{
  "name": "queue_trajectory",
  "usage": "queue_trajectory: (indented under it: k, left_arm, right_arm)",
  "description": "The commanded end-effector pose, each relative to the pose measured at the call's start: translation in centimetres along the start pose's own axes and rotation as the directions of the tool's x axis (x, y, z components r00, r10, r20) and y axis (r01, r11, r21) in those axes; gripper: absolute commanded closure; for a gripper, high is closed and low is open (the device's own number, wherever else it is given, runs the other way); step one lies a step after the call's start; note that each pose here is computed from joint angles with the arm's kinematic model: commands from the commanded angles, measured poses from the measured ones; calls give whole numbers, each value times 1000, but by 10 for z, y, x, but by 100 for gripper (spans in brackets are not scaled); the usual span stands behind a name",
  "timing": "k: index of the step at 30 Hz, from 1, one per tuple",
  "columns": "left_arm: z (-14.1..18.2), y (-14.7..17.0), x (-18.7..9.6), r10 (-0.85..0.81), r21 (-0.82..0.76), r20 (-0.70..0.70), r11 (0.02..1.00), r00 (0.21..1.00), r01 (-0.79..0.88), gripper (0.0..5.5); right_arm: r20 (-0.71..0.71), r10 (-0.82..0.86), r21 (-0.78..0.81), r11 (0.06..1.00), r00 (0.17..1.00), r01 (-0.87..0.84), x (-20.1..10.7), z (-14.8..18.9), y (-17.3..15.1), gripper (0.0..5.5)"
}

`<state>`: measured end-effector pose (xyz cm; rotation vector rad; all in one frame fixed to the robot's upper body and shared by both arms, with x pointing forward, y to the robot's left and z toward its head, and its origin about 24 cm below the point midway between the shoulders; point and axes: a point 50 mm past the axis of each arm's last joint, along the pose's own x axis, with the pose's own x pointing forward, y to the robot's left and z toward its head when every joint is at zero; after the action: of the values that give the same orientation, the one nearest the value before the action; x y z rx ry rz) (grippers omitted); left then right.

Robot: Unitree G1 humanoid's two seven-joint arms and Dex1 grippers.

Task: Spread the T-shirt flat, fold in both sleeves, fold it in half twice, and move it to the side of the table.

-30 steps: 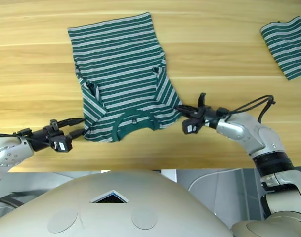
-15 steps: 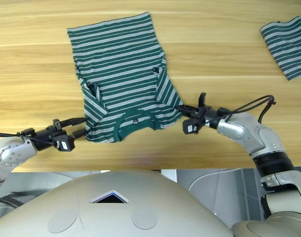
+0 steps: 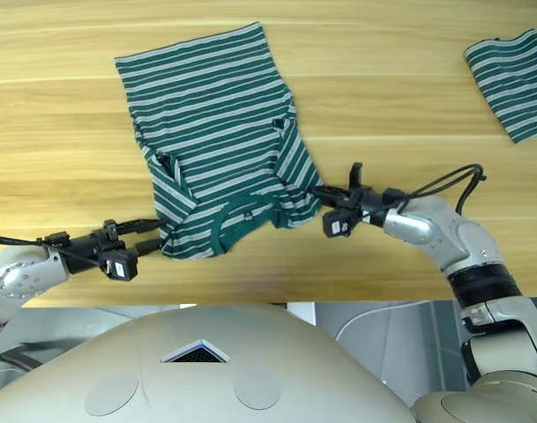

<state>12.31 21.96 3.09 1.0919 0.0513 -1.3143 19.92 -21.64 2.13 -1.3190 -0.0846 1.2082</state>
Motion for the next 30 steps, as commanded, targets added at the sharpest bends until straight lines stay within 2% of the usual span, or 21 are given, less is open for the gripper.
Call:
queue_trajectory:
  k: [1, 8, 18, 23, 30]
  left_arm:
    - [10, -18, 5, -126, -11, 36, 992, 991, 126, 359]
    - [10, -22, 12, -149, -17, 56, 989, 987, 150, 359]
    - [-16, -12, 11, -69, -46, -41, 997, 997, 67, 359]
    - [-17, -16, 12, -91, -58, -32, 994, 995, 89, 359]
    - [-12, -23, 12, -124, -70, 3, 990, 992, 124, 476]
  right_arm:
    - [-16, 46, 4, 999, 999, -46, 1, -3, 6, 548]
    - [-8, 44, 1, 999, 999, -44, 2, -3, 7, 548]
    - [-4, 42, 18, 999, 999, -42, 2, 0, 13, 548]
    - [-4, 41, 23, 999, 999, -41, 1, 1, 15, 548]
    - [-4, 41, 23, 999, 999, -41, 1, 1, 15, 550]
